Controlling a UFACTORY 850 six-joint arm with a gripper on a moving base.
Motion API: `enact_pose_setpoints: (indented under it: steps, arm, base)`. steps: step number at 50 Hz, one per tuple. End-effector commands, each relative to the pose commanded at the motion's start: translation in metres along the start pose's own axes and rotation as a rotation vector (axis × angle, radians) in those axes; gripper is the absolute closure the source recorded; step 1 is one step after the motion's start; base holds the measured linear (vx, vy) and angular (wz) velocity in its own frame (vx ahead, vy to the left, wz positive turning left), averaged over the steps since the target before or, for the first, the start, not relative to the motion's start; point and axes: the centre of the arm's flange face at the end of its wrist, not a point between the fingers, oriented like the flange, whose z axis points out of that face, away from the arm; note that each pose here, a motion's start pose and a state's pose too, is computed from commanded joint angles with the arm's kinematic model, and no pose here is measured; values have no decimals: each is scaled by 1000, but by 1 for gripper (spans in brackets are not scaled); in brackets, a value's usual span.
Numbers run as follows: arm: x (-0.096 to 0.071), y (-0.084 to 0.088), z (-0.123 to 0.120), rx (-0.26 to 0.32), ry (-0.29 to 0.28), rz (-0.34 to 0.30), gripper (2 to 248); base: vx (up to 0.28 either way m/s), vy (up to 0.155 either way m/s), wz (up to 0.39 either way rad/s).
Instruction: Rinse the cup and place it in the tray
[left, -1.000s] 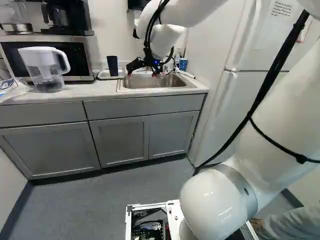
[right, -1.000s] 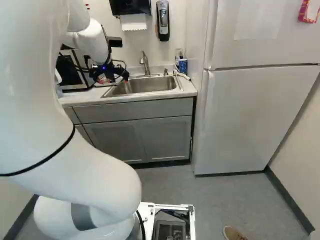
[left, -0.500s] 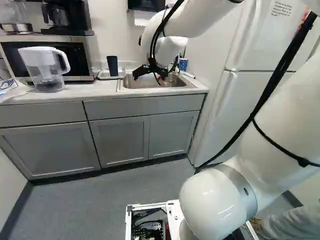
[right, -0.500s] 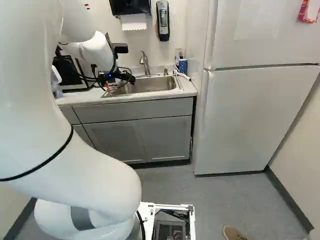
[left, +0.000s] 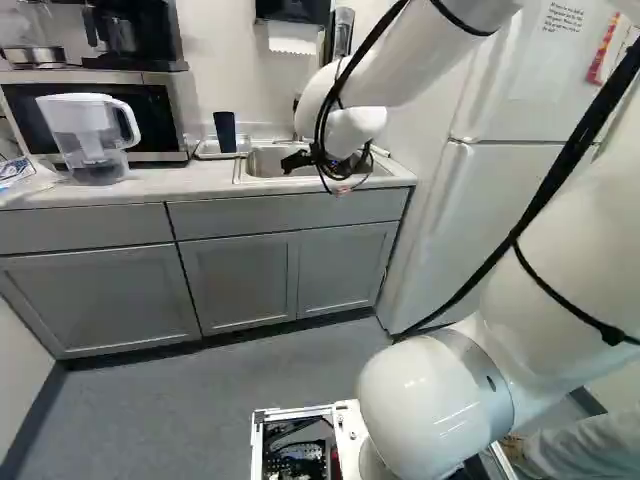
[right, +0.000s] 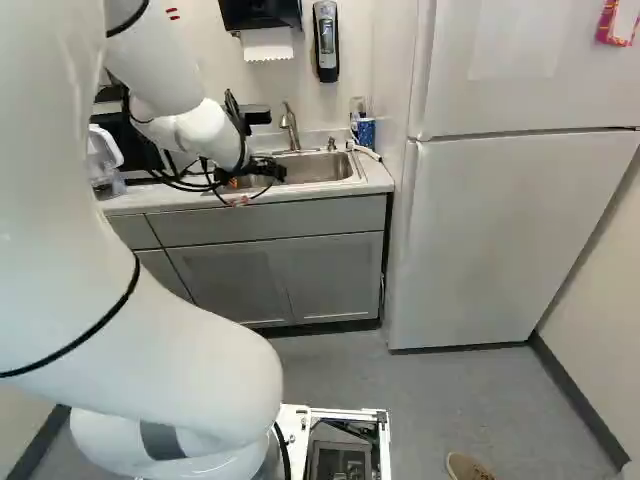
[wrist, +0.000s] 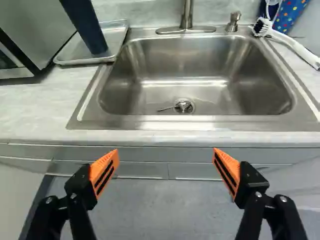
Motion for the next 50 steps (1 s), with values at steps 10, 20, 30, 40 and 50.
enact_pose_setpoints:
  steps: [10,20,30,40,50]
  arm:
    - [-29,14,1,-37,42,6,3]
    - [-62,28,0,-71,88,10,3]
    - [-92,38,-4,-96,130,14,3]
    - [-119,46,-8,-112,168,17,3]
    - [-144,52,-14,-124,201,20,3]
  base:
    - [0,0,0]
    - [0,0,0]
    - [0,0,0]
    - [0,0,0]
    - [0,0,0]
